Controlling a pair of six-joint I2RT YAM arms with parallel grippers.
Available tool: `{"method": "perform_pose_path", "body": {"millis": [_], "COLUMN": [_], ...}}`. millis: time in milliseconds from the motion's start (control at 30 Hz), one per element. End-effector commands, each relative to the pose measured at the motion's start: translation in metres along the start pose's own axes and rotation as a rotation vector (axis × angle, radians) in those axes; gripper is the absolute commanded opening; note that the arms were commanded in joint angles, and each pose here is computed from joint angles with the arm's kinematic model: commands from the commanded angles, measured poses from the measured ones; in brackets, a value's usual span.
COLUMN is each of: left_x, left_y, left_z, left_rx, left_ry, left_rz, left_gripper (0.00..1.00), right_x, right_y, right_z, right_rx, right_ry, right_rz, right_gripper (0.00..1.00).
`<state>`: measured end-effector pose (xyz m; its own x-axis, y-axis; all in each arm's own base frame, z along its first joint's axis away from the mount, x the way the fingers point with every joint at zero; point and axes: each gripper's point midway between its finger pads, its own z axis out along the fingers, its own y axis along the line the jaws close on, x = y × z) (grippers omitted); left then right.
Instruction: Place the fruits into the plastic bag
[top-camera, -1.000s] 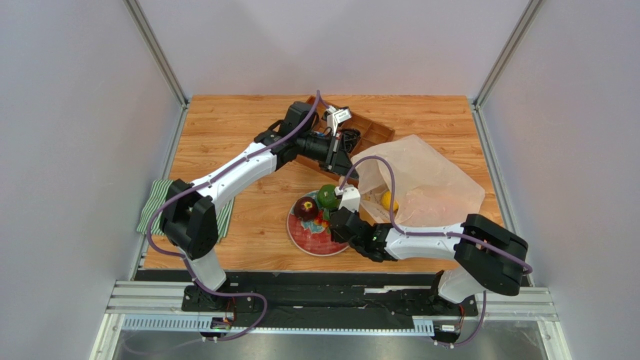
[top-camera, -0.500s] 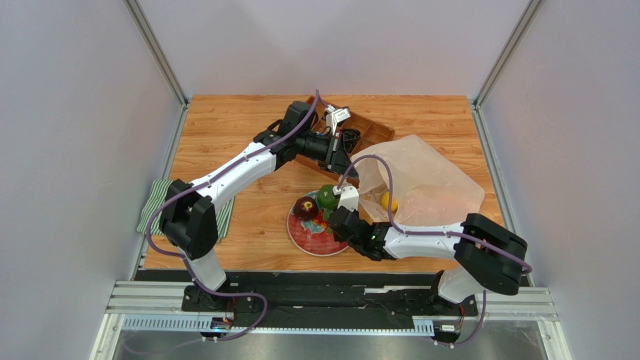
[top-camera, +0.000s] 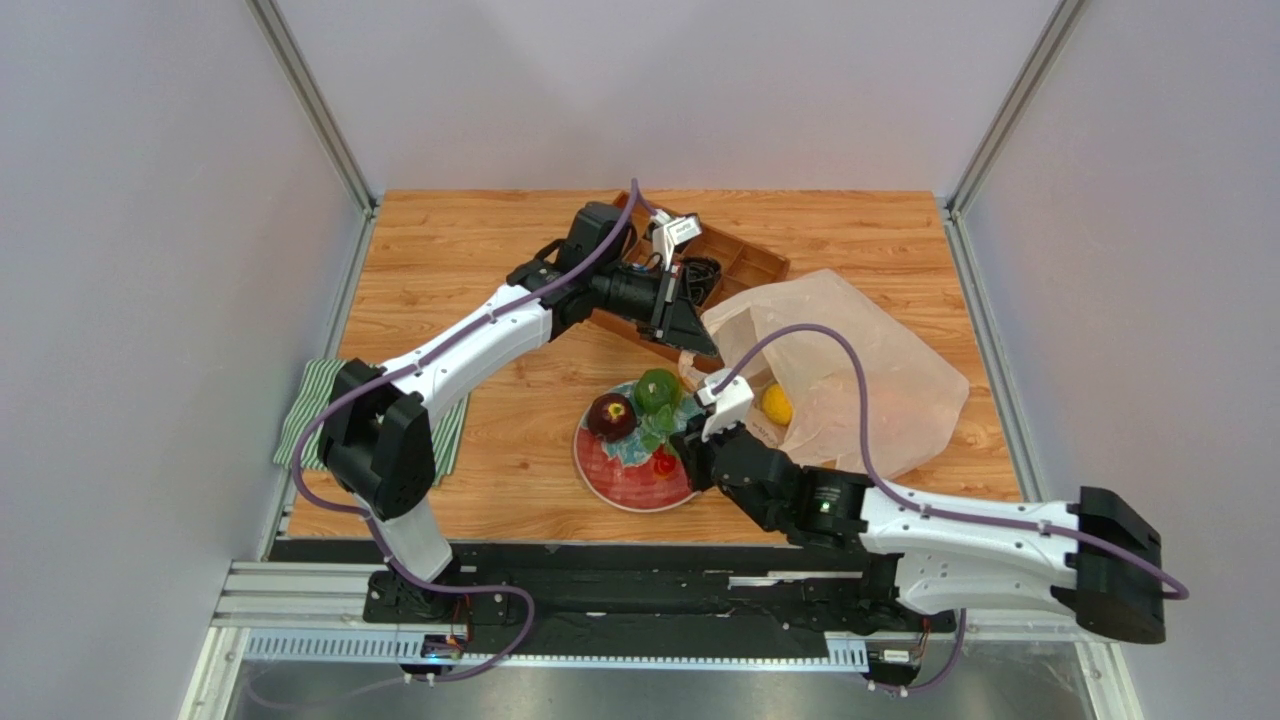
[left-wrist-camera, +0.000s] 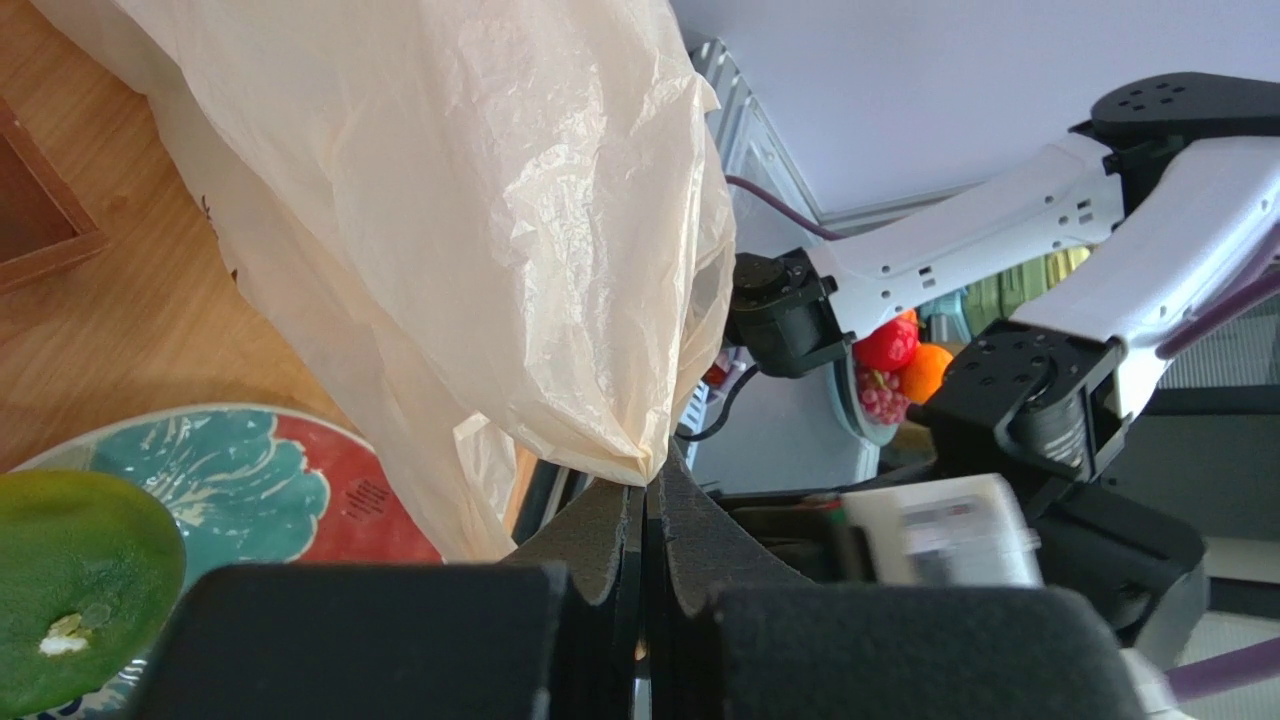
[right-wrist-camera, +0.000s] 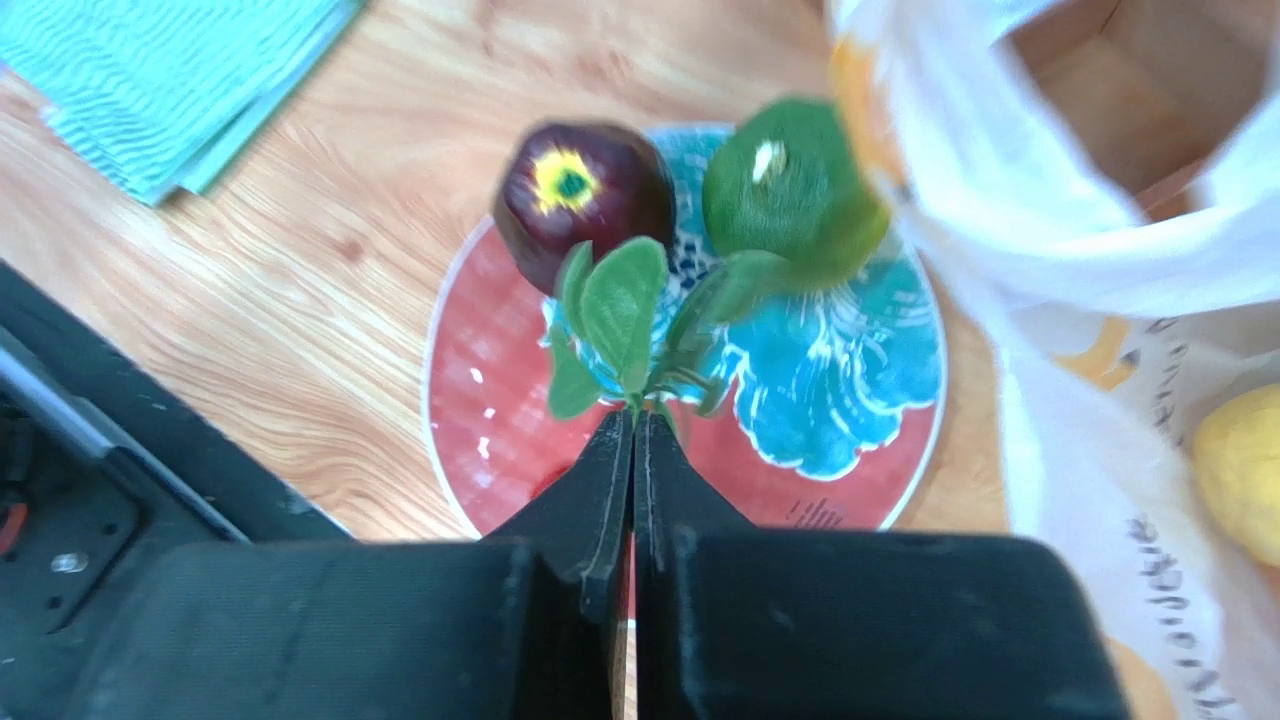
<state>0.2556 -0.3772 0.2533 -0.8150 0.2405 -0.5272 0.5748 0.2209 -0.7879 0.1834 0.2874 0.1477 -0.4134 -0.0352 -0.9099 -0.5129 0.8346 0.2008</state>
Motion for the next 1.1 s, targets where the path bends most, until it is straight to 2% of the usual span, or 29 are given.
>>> {"method": "perform_pose_path", "body": {"millis": [0, 167, 367, 567, 833, 1067], "left_x": [-0.018, -0.020, -0.019, -0.020, -0.019, -0.020], "left_y": [-0.032, -0.032, -0.030, -0.029, -0.030, -0.034], "left_z": [-0.014, -0.016, -0.016, -0.016, -0.016, -0.018], "left_rx": [0.045, 0.042, 0.040, 0.040, 0.042, 0.047], "left_ry": [-0.047, -0.055, -0.054, -0.054, -0.052, -0.057], "left_rz": [0.101, 0.106, 0.102, 0.098, 0.100, 0.109], "left_gripper": [0.00, 0.00, 0.00, 0.00, 0.00, 0.00], "right_x": [-0.042, -0.091, -0.114, -0.108, -0.084, -0.066], "right_y": [-0.014, -0.040, -0.067, -0.078, -0.092, -0.124], "right_z": [-0.027, -0.067, -0.092, -0.084, -0.055, -0.032], "right_rx": [0.037, 0.088, 0.166, 0.244, 0.417, 0.564], "right_ry": [-0.121, -0.272, -0.360, -0.294, -0.130, -0.004], "right_rz": [-0.029, -0.004, 0.025, -0.011, -0.127, -0.090], "right_gripper": [0.00, 0.00, 0.00, 0.00, 0.00, 0.00]}}
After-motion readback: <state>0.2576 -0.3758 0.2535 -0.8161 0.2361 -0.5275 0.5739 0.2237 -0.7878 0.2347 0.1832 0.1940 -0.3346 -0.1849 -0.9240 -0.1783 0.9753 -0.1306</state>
